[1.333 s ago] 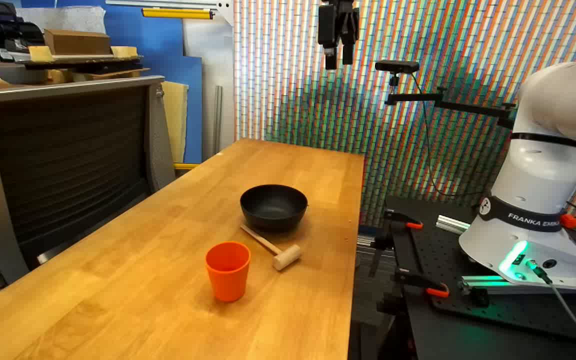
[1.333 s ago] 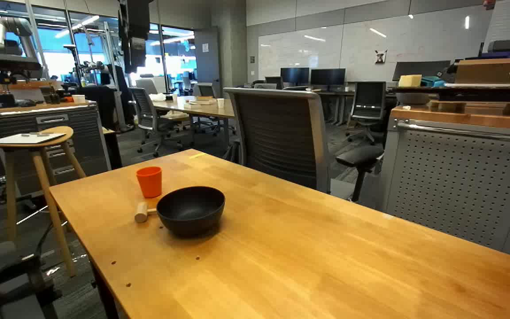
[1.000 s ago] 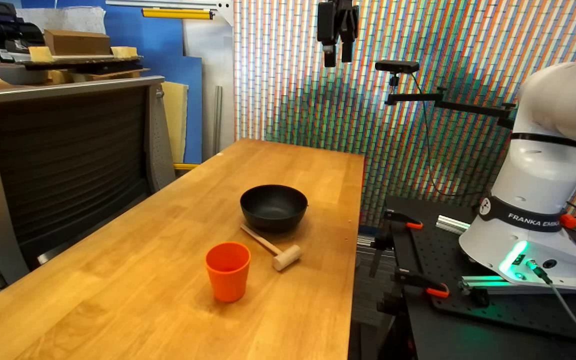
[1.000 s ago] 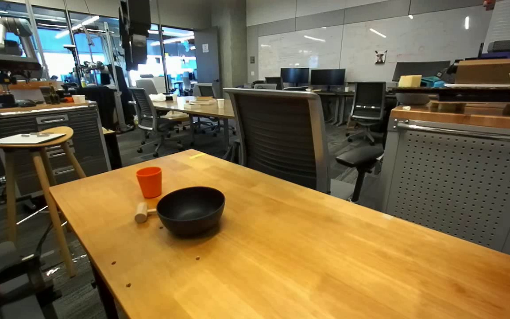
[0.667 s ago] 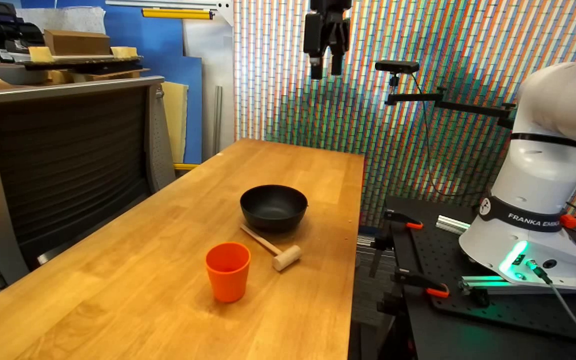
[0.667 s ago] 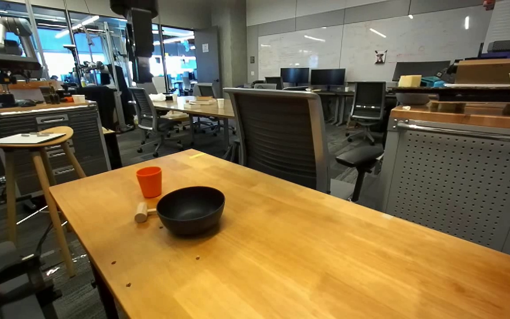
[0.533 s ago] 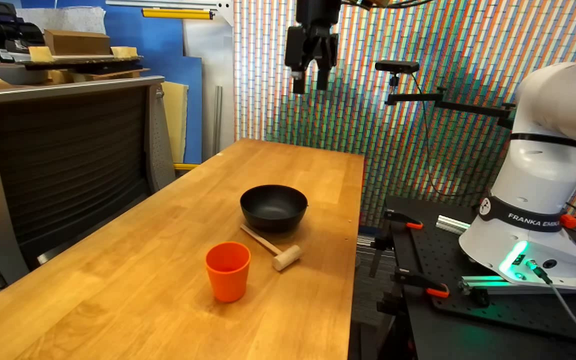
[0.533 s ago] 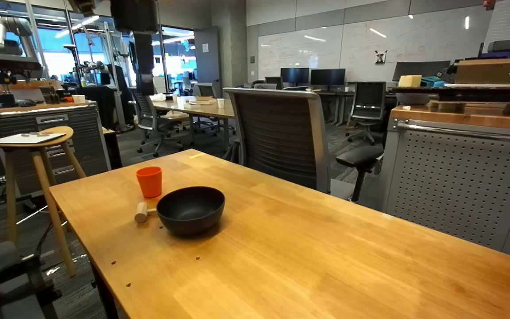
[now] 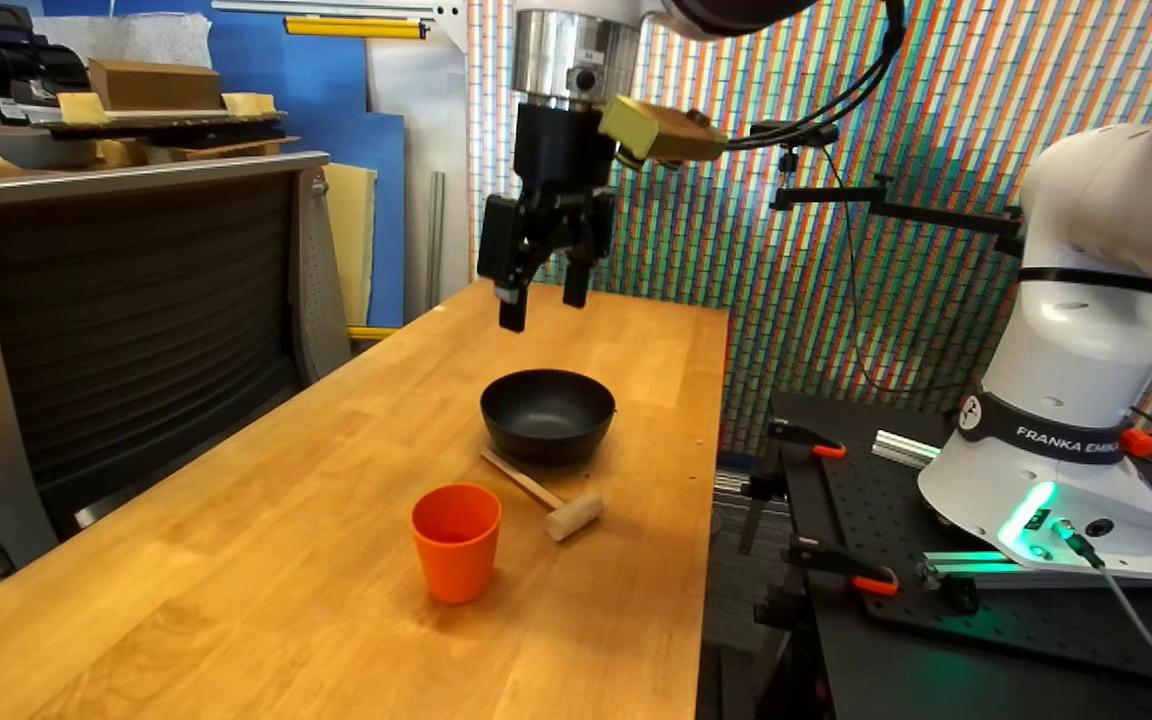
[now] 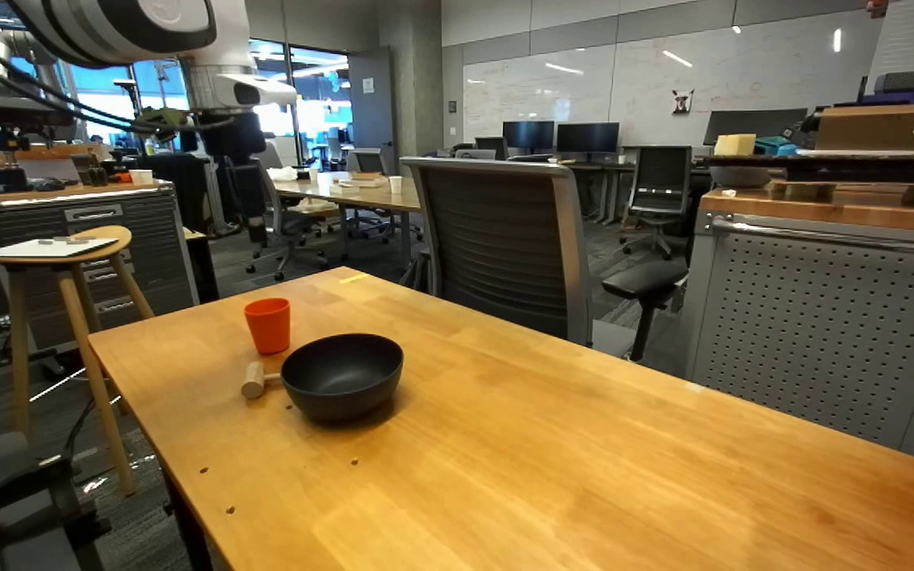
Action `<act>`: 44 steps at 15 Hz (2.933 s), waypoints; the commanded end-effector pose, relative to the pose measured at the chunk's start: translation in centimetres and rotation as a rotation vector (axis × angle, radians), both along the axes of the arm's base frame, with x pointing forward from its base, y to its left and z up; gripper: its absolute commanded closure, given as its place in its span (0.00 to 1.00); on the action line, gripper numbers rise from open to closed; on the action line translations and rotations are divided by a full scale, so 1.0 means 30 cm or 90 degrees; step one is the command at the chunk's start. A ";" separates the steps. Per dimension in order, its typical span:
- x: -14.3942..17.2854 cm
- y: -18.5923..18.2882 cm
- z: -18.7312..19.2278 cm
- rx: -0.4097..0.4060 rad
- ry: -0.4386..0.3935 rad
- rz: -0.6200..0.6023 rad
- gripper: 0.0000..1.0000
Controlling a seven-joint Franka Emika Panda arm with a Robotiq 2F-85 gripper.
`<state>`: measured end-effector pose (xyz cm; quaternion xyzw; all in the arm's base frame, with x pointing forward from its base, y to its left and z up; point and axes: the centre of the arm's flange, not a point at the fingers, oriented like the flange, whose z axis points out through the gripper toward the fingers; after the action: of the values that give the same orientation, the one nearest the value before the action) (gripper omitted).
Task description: Put the orange cup inside the black bowl
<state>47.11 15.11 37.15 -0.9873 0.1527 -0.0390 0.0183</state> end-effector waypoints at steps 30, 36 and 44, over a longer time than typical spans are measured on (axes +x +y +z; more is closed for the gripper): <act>0.082 0.213 -0.579 -0.045 0.097 -0.007 0.80; 0.052 0.046 -0.367 -0.003 0.062 -0.121 1.00; 0.143 -0.486 -0.062 -0.105 -0.076 -0.341 0.98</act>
<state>52.48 4.56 33.93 -0.9329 0.3429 -0.1053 -0.0315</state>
